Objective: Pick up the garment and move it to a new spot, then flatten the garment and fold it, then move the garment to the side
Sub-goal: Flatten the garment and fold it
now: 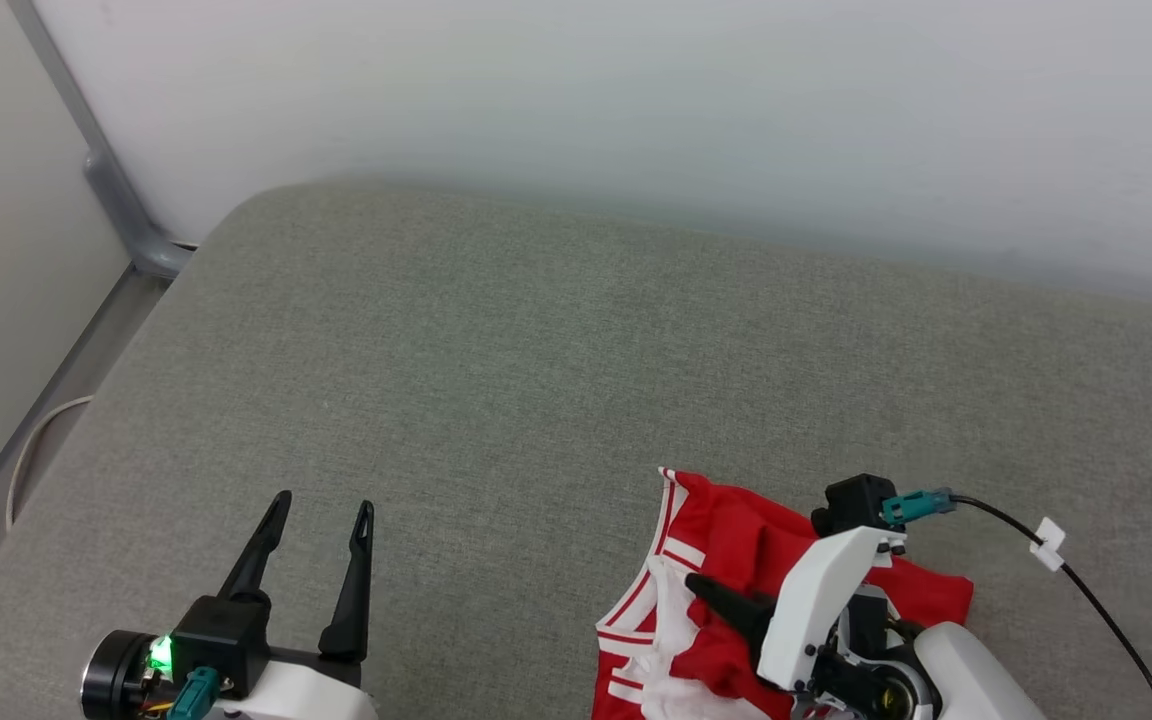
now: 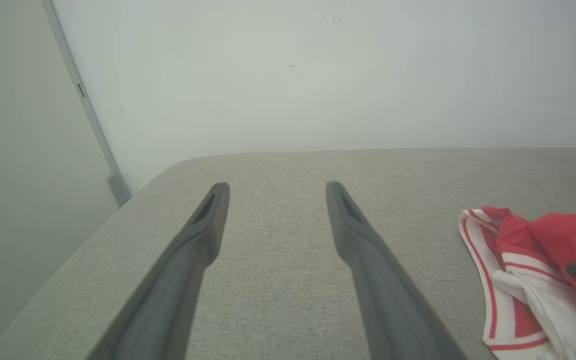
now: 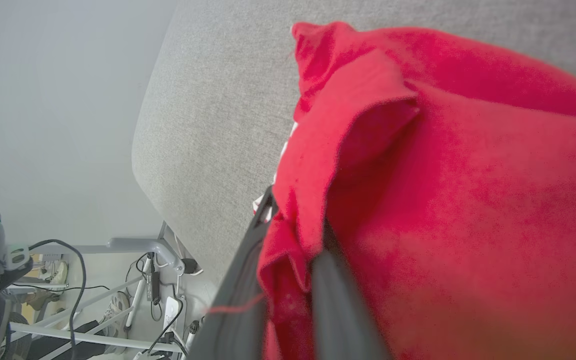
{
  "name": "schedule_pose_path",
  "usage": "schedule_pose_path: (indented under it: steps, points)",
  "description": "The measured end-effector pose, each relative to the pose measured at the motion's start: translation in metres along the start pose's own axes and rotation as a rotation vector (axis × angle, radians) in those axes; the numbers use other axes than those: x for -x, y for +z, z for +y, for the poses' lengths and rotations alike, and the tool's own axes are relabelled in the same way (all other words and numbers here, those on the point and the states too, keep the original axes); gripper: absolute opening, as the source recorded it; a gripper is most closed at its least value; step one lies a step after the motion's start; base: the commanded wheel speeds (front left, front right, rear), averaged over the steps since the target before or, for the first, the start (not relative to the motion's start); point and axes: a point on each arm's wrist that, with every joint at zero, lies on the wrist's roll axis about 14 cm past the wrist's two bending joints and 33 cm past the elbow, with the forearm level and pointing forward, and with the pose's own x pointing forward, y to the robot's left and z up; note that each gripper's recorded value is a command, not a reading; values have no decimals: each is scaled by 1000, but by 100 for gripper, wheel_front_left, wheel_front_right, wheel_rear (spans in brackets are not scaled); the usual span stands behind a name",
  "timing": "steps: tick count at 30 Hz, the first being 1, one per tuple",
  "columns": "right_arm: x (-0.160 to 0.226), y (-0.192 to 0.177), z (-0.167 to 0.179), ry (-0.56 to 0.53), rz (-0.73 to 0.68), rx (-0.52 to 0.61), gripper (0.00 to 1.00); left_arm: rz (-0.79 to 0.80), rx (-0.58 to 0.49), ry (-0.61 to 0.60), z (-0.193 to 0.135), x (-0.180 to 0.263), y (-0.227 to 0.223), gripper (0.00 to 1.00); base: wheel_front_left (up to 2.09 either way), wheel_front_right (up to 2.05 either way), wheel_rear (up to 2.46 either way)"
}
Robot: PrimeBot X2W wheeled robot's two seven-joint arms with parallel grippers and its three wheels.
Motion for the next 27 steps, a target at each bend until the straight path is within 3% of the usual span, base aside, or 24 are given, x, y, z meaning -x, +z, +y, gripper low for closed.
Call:
schedule_pose_path:
  steps: [12, 15, 18, 22, 27]
  points:
    - [-10, 2, 55, 151, -13, 33, 100, -13, -6, -1, 1, 2, 3, 100, 0, 0, 0]
    - [-5, 17, 58, 154, -64, 49, 100, -20, -3, -19, -4, 0, 5, 100, 0, 0, 0]
    - [2, 42, 54, 123, -144, 94, 100, -29, 1, -45, -12, -4, 7, 100, 0, 0, 0]
    - [22, 88, 42, 19, -288, 314, 100, -50, 9, -89, -26, -11, 13, 100, 0, 0, 0]
    - [73, 139, 2, -158, -462, 508, 100, -69, 27, -144, -47, -23, 18, 100, 0, 0, 0]
